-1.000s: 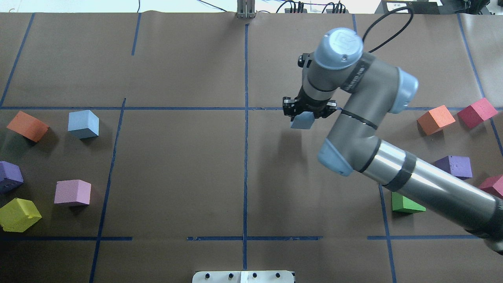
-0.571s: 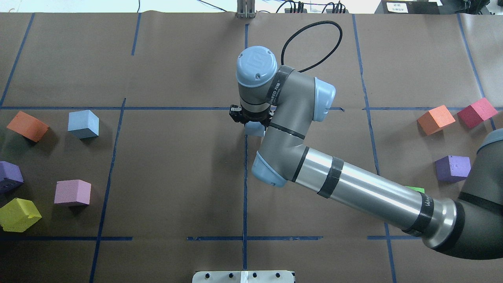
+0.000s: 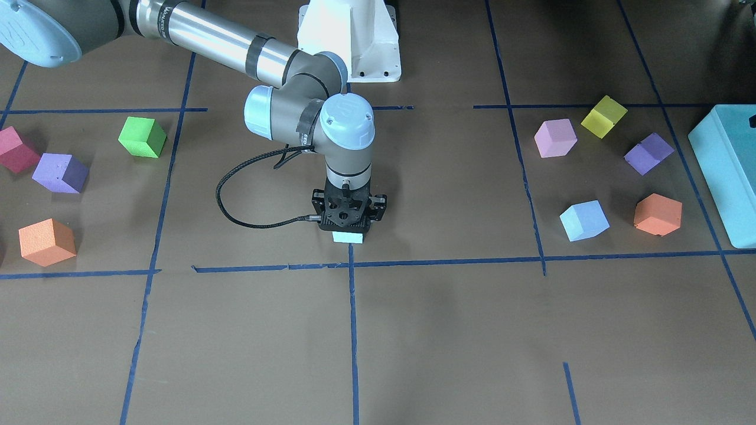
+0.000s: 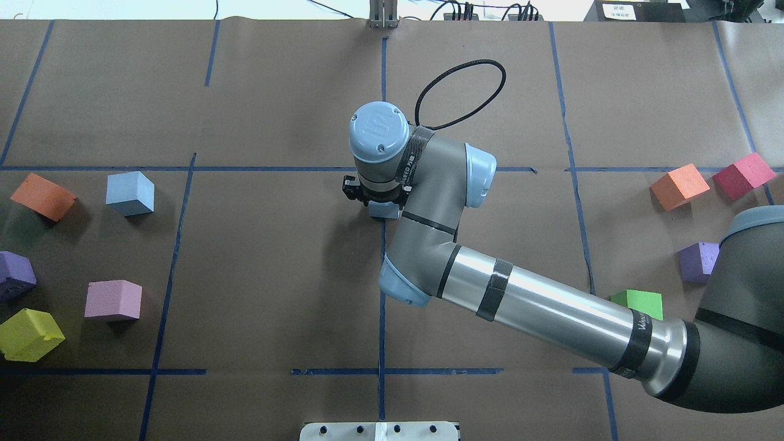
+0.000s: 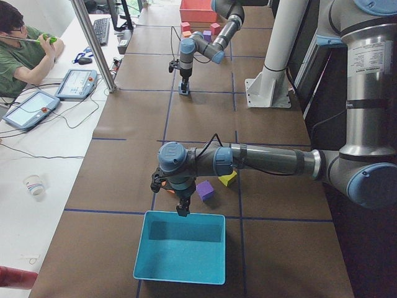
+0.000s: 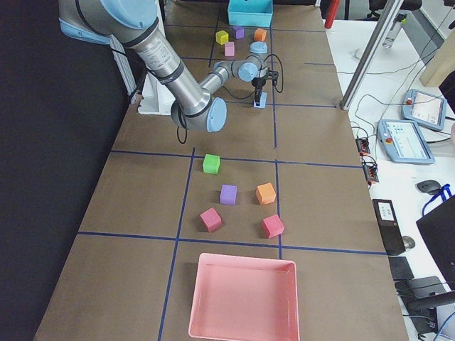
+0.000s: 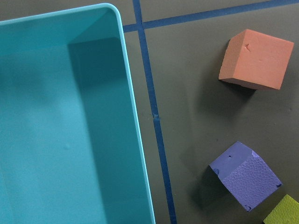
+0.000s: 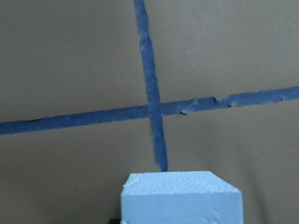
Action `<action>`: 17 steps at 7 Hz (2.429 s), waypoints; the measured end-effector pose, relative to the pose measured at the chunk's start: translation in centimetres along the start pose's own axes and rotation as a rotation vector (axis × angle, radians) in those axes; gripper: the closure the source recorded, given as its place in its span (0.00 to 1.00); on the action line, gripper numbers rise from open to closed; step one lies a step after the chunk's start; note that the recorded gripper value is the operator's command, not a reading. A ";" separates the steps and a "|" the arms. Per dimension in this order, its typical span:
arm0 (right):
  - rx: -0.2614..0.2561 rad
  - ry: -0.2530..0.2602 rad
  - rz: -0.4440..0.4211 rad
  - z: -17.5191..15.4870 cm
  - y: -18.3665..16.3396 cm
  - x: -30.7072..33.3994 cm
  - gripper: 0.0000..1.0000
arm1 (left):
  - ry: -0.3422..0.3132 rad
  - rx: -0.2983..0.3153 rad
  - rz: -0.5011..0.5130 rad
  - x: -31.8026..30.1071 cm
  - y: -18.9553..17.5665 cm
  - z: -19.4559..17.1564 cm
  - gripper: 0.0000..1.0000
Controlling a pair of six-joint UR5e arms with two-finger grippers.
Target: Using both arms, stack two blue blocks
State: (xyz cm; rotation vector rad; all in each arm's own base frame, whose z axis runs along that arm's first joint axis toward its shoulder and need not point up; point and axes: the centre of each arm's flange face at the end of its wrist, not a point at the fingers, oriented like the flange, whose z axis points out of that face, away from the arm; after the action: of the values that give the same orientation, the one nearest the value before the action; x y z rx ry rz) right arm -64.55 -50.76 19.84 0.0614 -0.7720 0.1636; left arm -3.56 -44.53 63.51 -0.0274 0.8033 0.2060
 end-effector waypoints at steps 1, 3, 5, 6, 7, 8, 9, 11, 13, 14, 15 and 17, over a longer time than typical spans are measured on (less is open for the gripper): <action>0.001 -0.015 -0.005 -0.7 0.0 -0.5 0.00 | 0.000 0.000 0.000 0.0 0.0 0.0 0.00; -0.019 -0.049 0.005 -4.1 -1.1 -0.4 0.00 | 0.000 0.000 -0.001 0.0 0.0 0.0 0.00; -0.030 -0.022 -0.021 -9.7 -2.7 1.6 0.00 | 0.000 -0.001 -0.002 0.0 0.0 0.0 0.00; -0.038 -0.002 -0.051 -12.1 -4.0 4.8 0.00 | -0.001 0.000 -0.002 -0.1 0.0 0.1 0.00; -0.040 0.001 -0.091 -13.9 -5.7 9.4 0.00 | -0.001 0.001 0.000 -0.1 0.0 0.0 0.00; -0.039 -0.004 -0.140 -15.4 -7.8 15.1 0.00 | -0.004 0.004 0.003 0.1 -0.1 -0.1 0.00; -0.048 -0.009 -0.209 -16.7 -9.9 22.1 0.00 | -0.009 0.009 0.008 0.3 -0.4 -0.4 0.00; -0.066 -0.012 -0.363 -18.5 -12.4 36.6 0.00 | -0.006 0.024 0.018 0.9 -1.1 -1.0 0.00; -0.091 -0.023 -0.466 -20.2 -11.3 51.3 0.00 | -0.014 0.072 0.067 2.6 -2.4 -2.9 0.00; -0.107 -0.009 -0.511 -20.3 -10.0 58.1 0.00 | -0.023 0.111 0.108 3.5 -3.4 -3.9 0.00; -0.123 0.007 -0.551 -20.5 -8.3 64.6 0.00 | -0.028 0.142 0.139 4.0 -3.9 -4.5 0.00; -0.146 0.022 -0.562 -21.2 -3.6 75.8 0.01 | -0.032 0.182 0.164 5.3 -5.4 -5.8 0.00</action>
State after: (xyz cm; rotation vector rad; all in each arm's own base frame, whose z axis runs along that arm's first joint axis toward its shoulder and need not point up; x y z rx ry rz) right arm 4.07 -42.43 57.70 0.1347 -0.7170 -0.4244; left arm -3.04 -49.48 55.44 0.2132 0.7905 0.2870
